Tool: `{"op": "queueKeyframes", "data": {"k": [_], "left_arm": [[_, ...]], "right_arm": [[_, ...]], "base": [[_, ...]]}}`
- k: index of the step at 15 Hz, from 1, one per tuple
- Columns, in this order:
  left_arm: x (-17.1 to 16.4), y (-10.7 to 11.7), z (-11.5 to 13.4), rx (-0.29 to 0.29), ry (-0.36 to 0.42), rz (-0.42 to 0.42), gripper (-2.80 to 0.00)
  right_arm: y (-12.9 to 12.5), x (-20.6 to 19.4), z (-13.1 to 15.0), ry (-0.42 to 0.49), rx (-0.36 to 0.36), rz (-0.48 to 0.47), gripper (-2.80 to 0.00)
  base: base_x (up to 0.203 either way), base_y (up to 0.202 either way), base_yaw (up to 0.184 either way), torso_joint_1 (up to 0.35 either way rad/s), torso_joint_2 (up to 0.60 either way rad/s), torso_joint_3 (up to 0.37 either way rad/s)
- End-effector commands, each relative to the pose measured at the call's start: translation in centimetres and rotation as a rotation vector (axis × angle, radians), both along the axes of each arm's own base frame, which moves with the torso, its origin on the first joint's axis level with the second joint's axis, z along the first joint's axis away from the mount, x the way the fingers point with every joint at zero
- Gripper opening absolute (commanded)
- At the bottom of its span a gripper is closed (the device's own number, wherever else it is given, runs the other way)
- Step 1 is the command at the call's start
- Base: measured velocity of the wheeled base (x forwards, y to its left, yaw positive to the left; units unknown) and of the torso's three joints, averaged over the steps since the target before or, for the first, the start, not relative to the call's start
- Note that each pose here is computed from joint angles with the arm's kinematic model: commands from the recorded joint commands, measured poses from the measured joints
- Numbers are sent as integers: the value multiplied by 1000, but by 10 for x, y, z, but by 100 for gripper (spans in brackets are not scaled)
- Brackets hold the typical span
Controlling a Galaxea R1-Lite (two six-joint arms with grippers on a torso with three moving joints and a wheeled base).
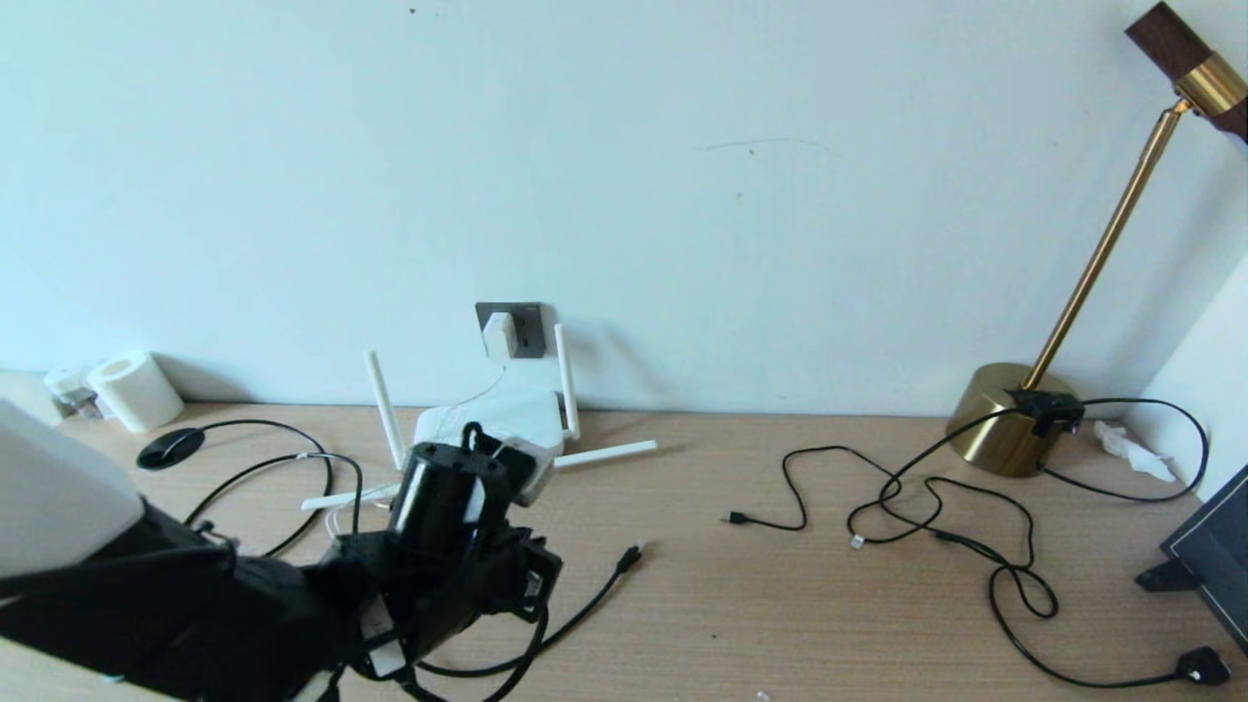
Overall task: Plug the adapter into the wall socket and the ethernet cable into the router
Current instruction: Align cable and router interface
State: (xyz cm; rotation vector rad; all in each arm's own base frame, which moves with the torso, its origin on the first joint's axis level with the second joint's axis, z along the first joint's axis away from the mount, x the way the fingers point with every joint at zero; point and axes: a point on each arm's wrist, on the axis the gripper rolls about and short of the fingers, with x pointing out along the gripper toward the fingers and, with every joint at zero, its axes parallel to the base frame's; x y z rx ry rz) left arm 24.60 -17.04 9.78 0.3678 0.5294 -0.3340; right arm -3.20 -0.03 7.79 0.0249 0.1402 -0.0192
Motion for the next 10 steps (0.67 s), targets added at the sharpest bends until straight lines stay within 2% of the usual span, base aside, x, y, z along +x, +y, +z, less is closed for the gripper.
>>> {"op": "queueKeyframes", "data": {"k": [1,2,4,5,8,10], "left_arm": [[0,-11,20,11,103,-151,0],[0,-15,28,18,145,-221,0],[4,-22,33,104,190,-367,0],[8,-28,27,134,211,-407,0],[21,-45,7,181,278,-445,0],[30,-53,0,191,301,-448,0]], "right_arm": [[0,0,0,1,0,1,0],[0,0,0,1,0,-1,0],[0,0,0,1,0,1,0],[0,0,0,1,0,1,0],[0,0,0,1,0,1,0],[0,0,0,1,0,1,0]], "base": [[0,0,0,0,0,0],[0,0,0,0,0,0],[0,0,0,0,0,0],[0,0,0,0,0,0],[0,0,0,0,0,0],[0,0,0,0,0,0]]}}
